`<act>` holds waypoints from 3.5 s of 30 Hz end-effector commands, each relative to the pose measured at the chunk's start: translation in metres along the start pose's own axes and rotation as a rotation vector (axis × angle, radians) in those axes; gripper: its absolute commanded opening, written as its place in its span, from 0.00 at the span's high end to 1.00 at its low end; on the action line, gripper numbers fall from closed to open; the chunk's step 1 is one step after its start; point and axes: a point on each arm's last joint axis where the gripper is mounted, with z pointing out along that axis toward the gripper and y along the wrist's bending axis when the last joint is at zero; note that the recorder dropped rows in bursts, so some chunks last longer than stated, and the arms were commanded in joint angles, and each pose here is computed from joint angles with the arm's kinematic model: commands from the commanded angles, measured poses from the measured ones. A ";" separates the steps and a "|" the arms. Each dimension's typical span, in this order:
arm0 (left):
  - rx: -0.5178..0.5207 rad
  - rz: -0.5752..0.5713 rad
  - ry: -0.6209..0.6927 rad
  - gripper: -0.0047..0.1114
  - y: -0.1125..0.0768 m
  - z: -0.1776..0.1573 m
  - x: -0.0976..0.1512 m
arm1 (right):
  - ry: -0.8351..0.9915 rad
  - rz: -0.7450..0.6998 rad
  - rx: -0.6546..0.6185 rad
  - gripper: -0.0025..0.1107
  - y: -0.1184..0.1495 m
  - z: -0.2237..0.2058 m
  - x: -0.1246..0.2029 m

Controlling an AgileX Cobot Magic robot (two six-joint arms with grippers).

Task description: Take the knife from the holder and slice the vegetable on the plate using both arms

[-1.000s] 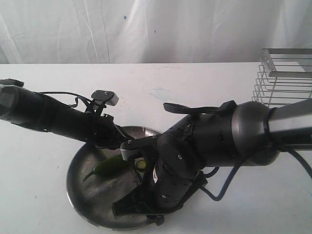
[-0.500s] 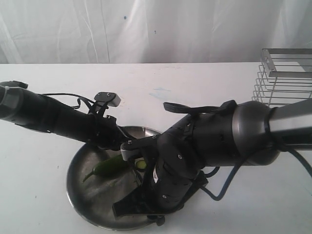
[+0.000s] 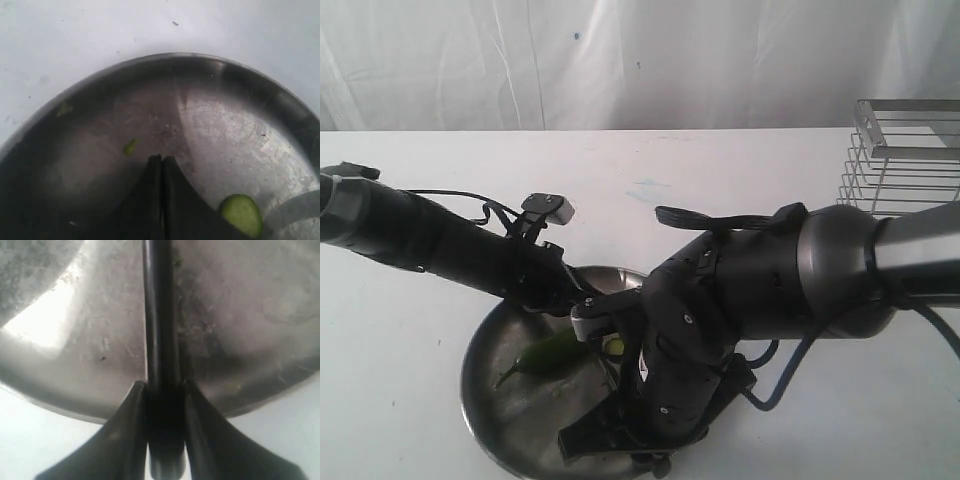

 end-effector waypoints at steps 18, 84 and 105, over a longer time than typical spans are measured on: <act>-0.046 0.086 -0.264 0.96 -0.025 -0.093 -0.061 | 0.012 -0.054 0.037 0.98 -0.004 -0.026 0.005; 0.002 -0.041 0.025 0.96 -0.002 -0.015 0.023 | 0.020 -0.018 0.001 0.98 -0.001 -0.025 0.006; 0.104 -0.032 0.051 0.96 -0.011 -0.016 0.026 | 0.133 -0.052 0.027 0.98 -0.004 -0.026 0.016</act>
